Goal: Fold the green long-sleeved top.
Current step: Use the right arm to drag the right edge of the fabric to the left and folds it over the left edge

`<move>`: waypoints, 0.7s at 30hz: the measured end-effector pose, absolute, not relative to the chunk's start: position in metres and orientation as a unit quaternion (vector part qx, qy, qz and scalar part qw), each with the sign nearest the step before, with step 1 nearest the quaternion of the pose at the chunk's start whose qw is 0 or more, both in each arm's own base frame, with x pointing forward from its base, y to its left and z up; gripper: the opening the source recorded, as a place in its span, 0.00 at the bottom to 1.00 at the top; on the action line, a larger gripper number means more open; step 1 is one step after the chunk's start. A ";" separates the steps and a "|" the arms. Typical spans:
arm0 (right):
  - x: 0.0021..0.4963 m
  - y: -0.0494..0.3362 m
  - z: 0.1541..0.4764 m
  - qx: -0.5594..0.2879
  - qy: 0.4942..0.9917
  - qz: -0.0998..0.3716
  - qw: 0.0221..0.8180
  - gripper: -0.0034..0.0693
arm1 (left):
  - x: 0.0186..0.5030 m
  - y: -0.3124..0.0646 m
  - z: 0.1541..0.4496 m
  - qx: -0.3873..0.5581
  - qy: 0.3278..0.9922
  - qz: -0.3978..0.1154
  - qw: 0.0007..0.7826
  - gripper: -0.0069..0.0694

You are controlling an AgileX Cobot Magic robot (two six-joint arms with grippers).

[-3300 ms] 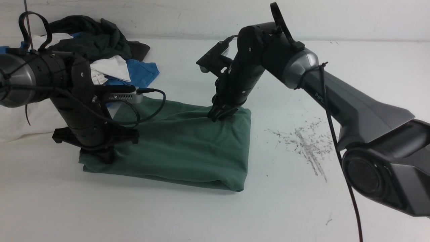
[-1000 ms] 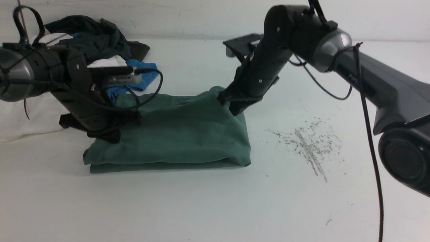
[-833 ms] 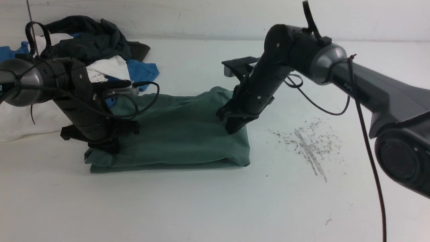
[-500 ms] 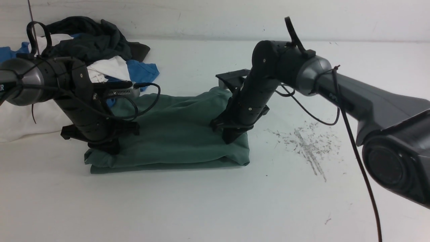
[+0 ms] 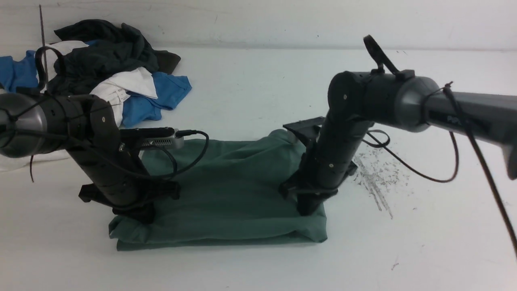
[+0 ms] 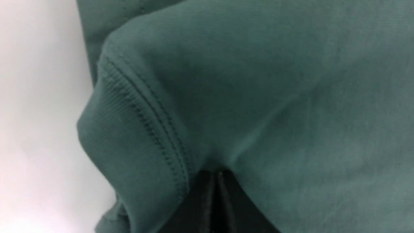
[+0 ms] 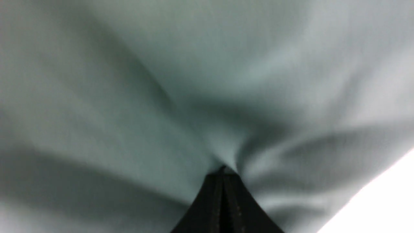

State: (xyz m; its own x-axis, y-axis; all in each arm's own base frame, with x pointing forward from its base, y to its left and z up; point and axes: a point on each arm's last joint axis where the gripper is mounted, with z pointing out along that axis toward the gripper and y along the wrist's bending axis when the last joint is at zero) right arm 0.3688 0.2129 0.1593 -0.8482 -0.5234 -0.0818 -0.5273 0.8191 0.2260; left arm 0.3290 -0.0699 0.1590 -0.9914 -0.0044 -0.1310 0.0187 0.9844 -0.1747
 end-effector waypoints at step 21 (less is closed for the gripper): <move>0.277 0.146 0.309 -0.214 0.960 0.068 0.165 0.03 | 0.230 -0.072 0.291 0.069 0.968 -0.136 0.201 0.08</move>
State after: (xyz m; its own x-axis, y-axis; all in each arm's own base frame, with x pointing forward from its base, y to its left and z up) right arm 0.2767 0.1461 0.3089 -0.8540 -0.3886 -0.3458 -0.4332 0.8994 0.0591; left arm 0.2302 -0.0717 0.2913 -0.9099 0.0788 -0.4074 0.1877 0.9538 -0.2347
